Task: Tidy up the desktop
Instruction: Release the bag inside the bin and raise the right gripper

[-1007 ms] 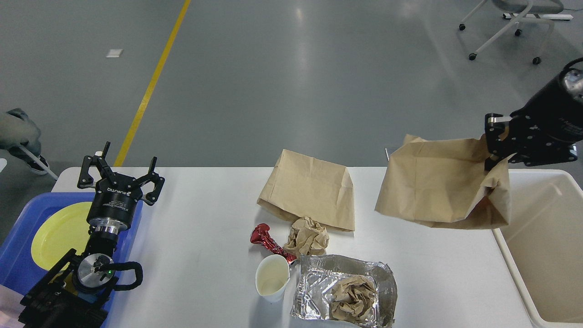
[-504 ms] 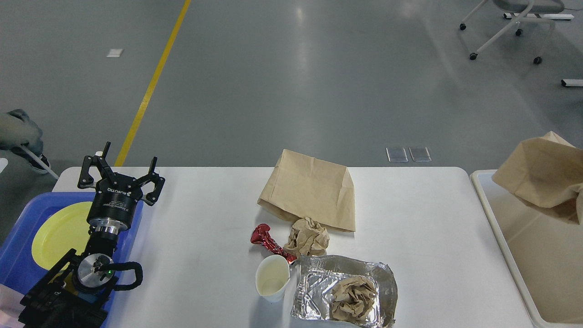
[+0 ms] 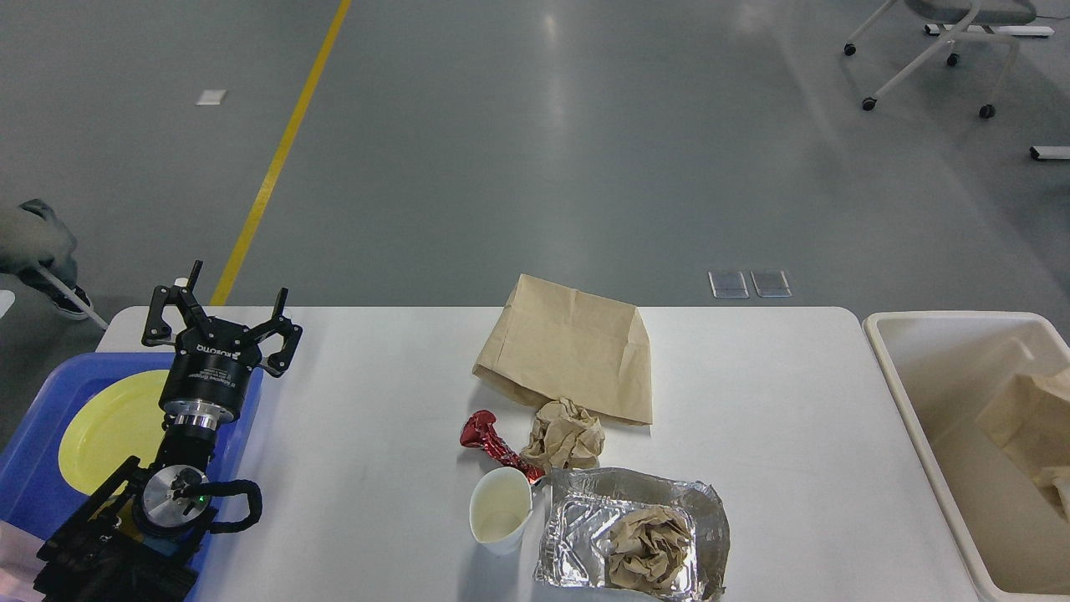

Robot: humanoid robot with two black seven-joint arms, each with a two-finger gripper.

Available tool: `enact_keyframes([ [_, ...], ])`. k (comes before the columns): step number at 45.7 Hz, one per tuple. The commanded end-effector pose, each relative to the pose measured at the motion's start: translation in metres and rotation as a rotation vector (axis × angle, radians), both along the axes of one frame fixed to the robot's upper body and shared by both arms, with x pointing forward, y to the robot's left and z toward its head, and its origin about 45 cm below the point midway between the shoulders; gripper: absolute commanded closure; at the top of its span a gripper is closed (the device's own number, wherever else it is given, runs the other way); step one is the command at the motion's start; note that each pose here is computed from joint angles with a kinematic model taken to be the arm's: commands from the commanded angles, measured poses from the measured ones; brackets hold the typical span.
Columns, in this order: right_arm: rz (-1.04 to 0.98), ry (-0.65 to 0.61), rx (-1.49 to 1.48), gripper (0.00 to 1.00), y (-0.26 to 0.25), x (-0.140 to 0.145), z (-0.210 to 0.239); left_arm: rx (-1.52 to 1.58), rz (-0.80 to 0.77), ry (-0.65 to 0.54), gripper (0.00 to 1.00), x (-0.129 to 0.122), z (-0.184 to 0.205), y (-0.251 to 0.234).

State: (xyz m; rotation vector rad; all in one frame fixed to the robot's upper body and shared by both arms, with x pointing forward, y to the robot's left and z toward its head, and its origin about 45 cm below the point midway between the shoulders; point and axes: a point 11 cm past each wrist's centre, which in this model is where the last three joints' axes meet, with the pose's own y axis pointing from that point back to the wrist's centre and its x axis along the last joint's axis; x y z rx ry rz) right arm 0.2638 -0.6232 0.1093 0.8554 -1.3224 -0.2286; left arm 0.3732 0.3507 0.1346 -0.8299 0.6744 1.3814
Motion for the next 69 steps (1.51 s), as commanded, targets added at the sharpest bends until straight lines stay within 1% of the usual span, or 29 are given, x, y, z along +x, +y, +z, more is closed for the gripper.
enact_keyframes([
  [1, 0.013, 0.025, -0.082, 1.00, 0.012, -0.023, -0.035, 0.000, 0.000, 0.000, 0.01, 0.000, 0.000, 0.000],
  [8, 0.027, 0.050, -0.072, 1.00, 0.031, -0.037, -0.063, 0.000, 0.000, 0.000, 0.01, 0.000, 0.000, 0.000],
  [19, 0.006, 0.032, -0.035, 1.00, 0.041, -0.037, -0.072, 0.000, 0.000, 0.000, 0.01, 0.000, 0.000, 0.000],
  [25, 0.026, 0.036, -0.004, 1.00, 0.059, -0.032, -0.083, 0.000, 0.000, 0.000, 0.01, 0.000, 0.000, 0.000],
  [36, 0.051, 0.040, -0.003, 1.00, 0.070, -0.029, -0.090, 0.000, 0.000, 0.000, 0.01, 0.000, 0.000, 0.000],
  [37, 0.051, 0.038, -0.005, 0.85, 0.070, -0.029, -0.089, 0.000, 0.000, 0.000, 0.01, 0.000, 0.000, 0.000],
  [39, 0.046, 0.021, -0.025, 0.50, 0.067, -0.027, -0.086, 0.000, 0.000, 0.000, 0.01, 0.000, 0.000, 0.000],
  [40, 0.045, 0.008, -0.042, 0.33, 0.066, -0.025, -0.084, 0.000, 0.000, 0.000, 0.01, 0.000, 0.000, 0.000],
  [41, 0.041, -0.008, -0.065, 0.18, 0.064, -0.024, -0.080, 0.000, 0.000, 0.000, 0.01, 0.000, 0.000, 0.000],
  [42, 0.038, -0.022, -0.085, 0.08, 0.062, -0.023, -0.078, 0.000, 0.000, 0.000, 0.01, 0.000, 0.000, 0.000],
  [43, 0.035, -0.034, -0.099, 0.02, 0.061, -0.022, -0.076, 0.000, 0.000, 0.000, 0.01, 0.000, 0.000, 0.000],
  [44, 0.034, -0.041, -0.109, 0.00, 0.061, -0.021, -0.075, 0.000, 0.000, 0.000, 0.01, 0.000, 0.000, 0.000],
  [59, 0.040, -0.050, -0.122, 0.00, 0.060, -0.018, -0.072, 0.000, 0.000, 0.000, 0.01, 0.000, 0.000, 0.000],
  [65, 0.074, -0.037, -0.127, 0.00, 0.061, -0.012, -0.069, 0.000, 0.000, 0.000, 0.01, 0.000, 0.000, 0.000],
  [69, 0.113, -0.036, -0.137, 0.00, 0.063, 0.000, -0.062, 0.000, 0.000, 0.000, 0.01, 0.000, 0.000, 0.000],
])
